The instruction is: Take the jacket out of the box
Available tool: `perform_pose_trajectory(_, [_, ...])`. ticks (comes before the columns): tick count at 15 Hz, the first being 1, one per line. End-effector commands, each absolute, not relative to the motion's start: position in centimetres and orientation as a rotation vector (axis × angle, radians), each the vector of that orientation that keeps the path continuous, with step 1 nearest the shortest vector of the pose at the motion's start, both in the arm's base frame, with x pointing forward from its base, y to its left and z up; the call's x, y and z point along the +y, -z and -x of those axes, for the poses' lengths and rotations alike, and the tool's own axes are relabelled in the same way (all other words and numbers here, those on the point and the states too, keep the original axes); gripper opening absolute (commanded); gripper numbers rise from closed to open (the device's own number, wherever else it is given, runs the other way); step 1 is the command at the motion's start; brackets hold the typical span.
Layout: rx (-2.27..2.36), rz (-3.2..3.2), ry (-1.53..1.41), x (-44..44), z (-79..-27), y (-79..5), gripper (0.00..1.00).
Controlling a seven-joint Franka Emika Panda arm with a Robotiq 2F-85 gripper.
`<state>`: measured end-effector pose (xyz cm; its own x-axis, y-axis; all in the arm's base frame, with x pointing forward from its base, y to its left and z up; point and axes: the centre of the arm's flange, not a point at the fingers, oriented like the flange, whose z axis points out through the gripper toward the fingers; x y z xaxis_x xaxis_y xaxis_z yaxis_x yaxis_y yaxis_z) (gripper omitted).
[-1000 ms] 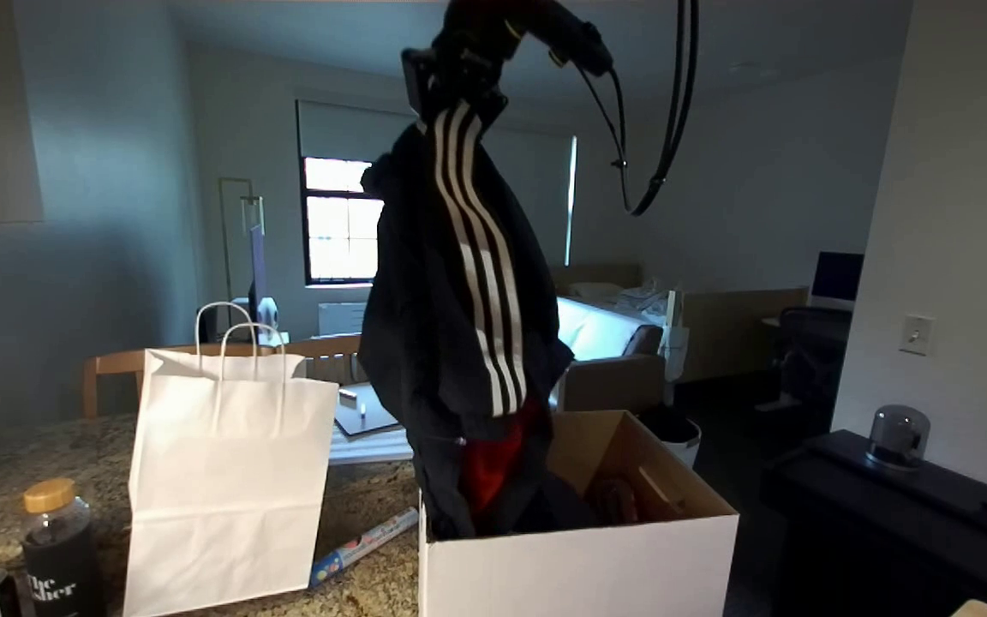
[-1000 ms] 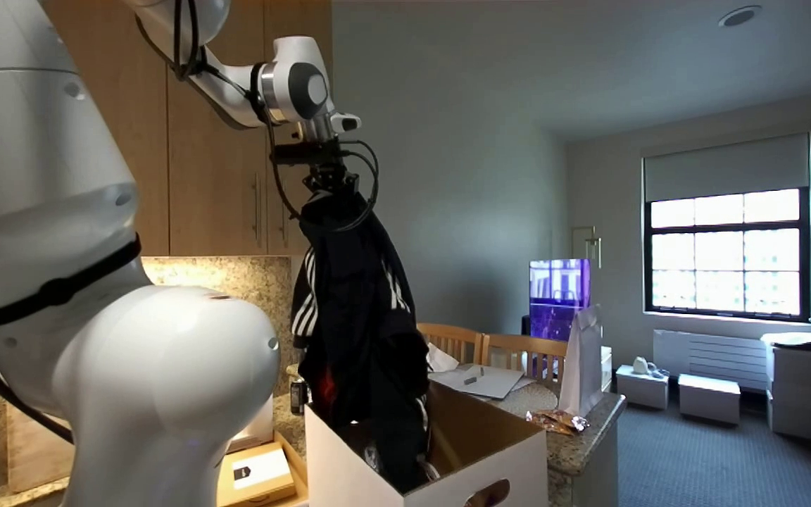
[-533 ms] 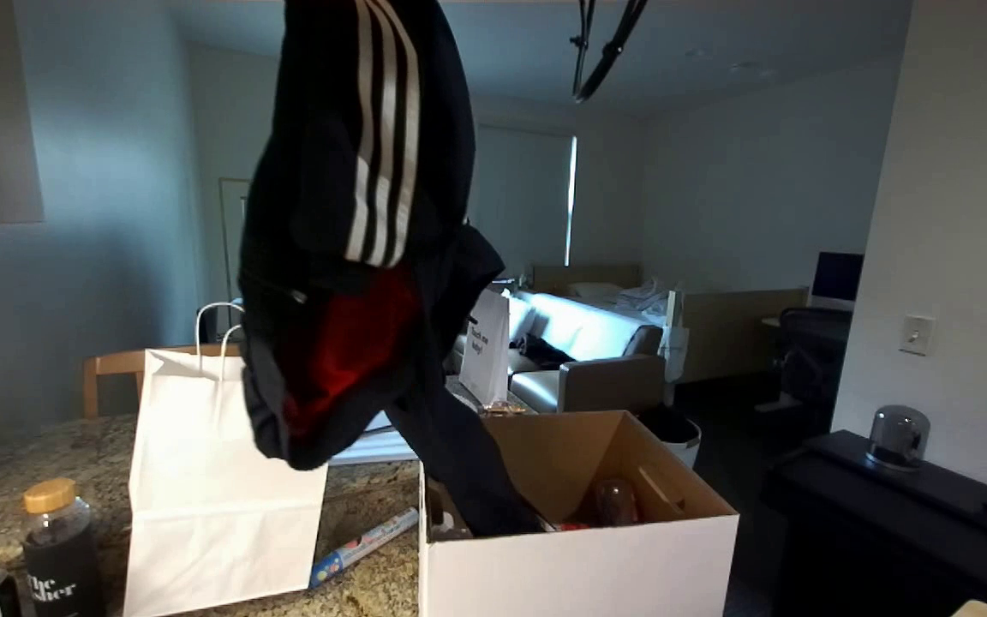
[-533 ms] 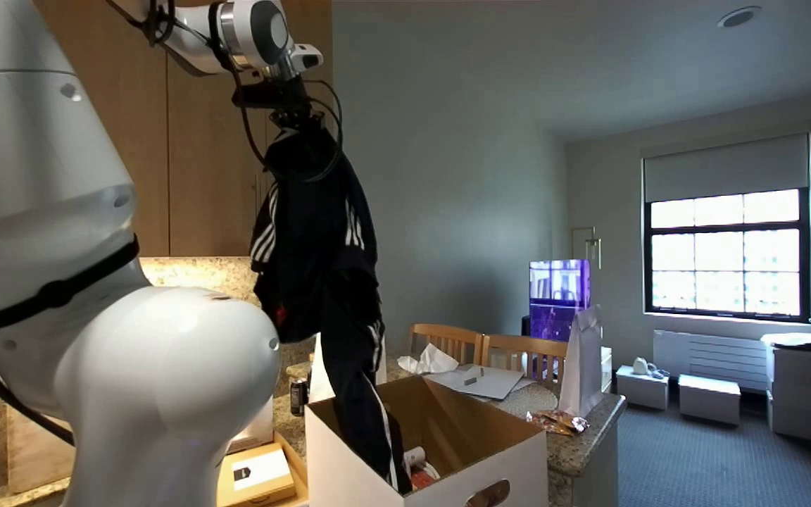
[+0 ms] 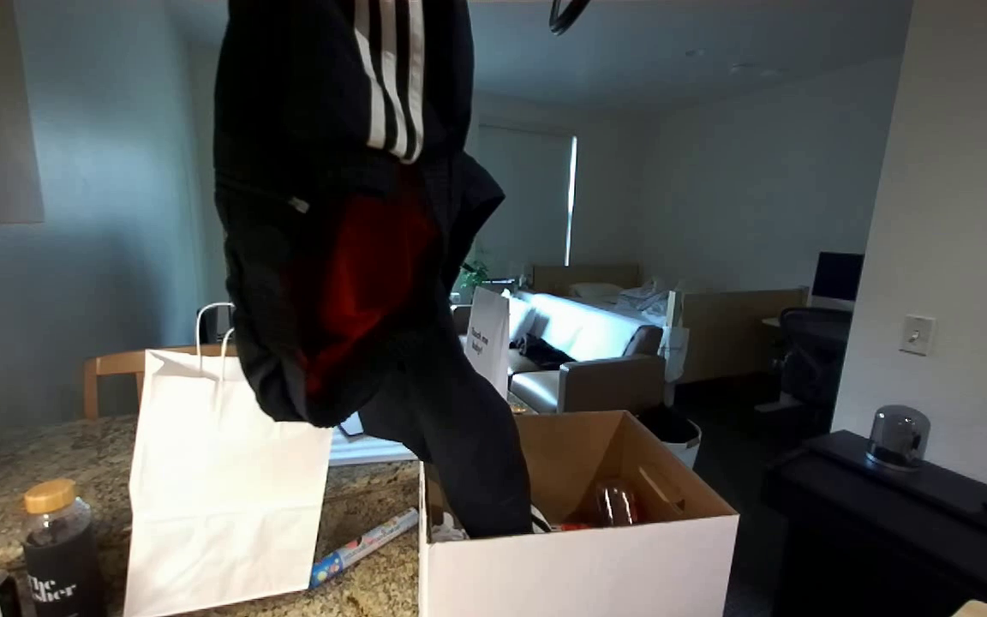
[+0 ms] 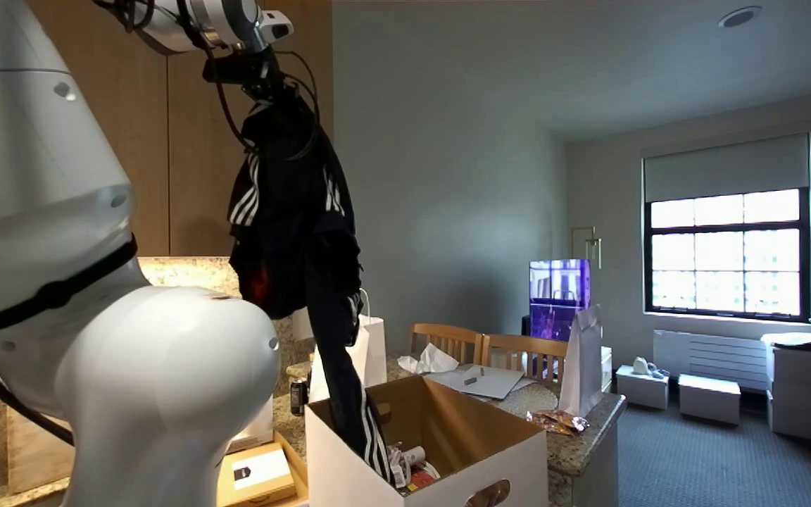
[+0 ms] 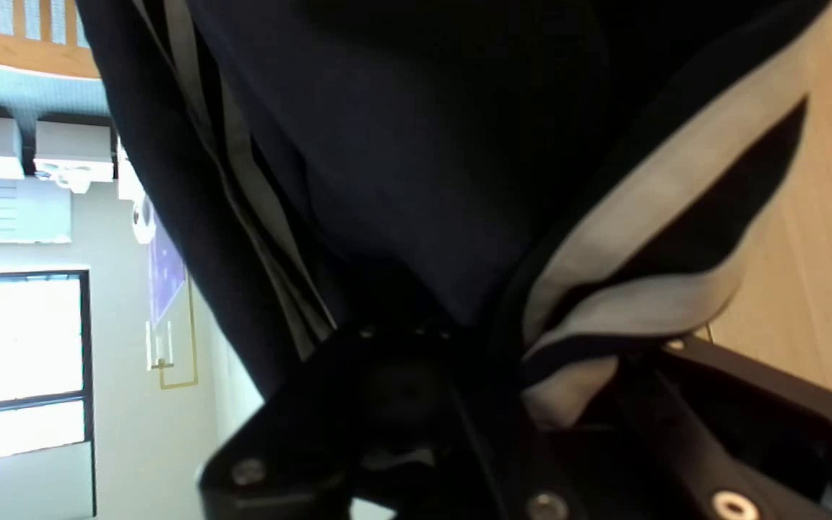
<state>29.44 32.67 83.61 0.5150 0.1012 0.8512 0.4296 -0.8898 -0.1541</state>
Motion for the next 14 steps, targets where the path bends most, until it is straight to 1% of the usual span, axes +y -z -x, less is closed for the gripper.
perform_pose_trajectory(1, [-0.450,2.353,1.317,33.3,-31.0,-79.9,0.05])
perform_pose_trajectory(6, [-0.482,2.353,1.100,35.5,-33.7,-72.0,0.05])
perform_pose_trajectory(14, [-0.482,2.282,0.505,38.1,-35.1,-53.9,0.05])
